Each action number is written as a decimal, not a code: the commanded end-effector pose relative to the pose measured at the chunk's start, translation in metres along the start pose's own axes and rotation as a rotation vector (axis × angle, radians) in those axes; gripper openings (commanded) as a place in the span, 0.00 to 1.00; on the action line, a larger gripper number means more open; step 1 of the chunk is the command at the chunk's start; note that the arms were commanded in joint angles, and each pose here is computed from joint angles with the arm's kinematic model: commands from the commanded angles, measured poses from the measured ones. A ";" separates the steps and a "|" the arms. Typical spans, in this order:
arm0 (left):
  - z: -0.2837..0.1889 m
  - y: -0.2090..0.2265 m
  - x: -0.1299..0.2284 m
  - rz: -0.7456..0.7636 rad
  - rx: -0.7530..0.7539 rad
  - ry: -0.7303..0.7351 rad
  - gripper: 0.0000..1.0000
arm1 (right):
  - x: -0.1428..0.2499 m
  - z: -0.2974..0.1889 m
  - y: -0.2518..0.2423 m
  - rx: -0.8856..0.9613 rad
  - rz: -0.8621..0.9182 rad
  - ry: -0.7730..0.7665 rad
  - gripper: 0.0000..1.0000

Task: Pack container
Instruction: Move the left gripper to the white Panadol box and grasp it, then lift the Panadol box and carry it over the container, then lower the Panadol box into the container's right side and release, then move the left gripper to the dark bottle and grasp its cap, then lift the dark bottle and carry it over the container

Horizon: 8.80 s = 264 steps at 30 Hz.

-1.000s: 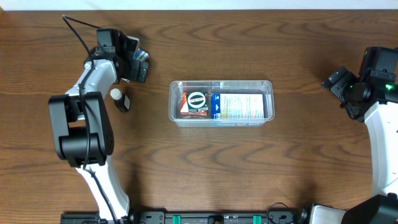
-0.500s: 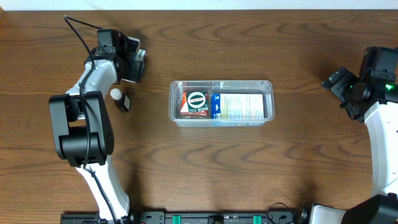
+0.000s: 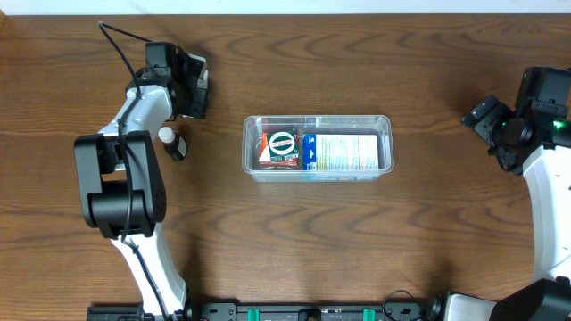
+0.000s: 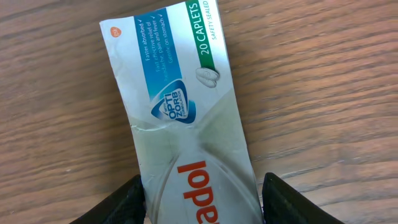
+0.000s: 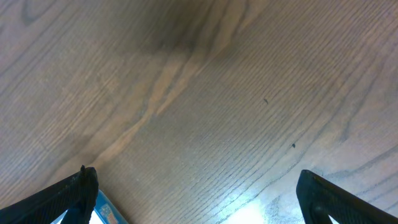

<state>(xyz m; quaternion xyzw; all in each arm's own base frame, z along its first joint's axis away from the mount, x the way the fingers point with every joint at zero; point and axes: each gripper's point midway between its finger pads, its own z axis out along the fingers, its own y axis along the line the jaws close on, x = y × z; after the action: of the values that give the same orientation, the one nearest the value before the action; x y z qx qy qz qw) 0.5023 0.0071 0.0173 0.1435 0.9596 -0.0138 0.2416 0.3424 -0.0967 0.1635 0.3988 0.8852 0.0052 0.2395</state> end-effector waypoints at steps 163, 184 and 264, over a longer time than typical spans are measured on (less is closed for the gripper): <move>-0.113 -0.003 0.086 -0.630 -0.110 0.358 0.83 | -0.003 -0.001 -0.003 0.006 0.018 -0.006 0.99; -0.117 -0.004 0.087 -0.630 -0.109 0.372 0.19 | -0.003 -0.001 -0.003 0.006 0.018 -0.006 0.99; -0.195 -0.246 0.066 0.836 0.401 0.165 0.14 | -0.003 -0.001 -0.003 0.006 0.018 -0.006 0.99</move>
<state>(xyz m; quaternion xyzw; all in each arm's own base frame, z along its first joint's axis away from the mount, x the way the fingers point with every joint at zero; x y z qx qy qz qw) 0.2942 -0.1860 0.1471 0.5538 0.8209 -0.0781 0.1153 0.3424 -0.0968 0.1634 0.3998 0.8848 0.0055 0.2393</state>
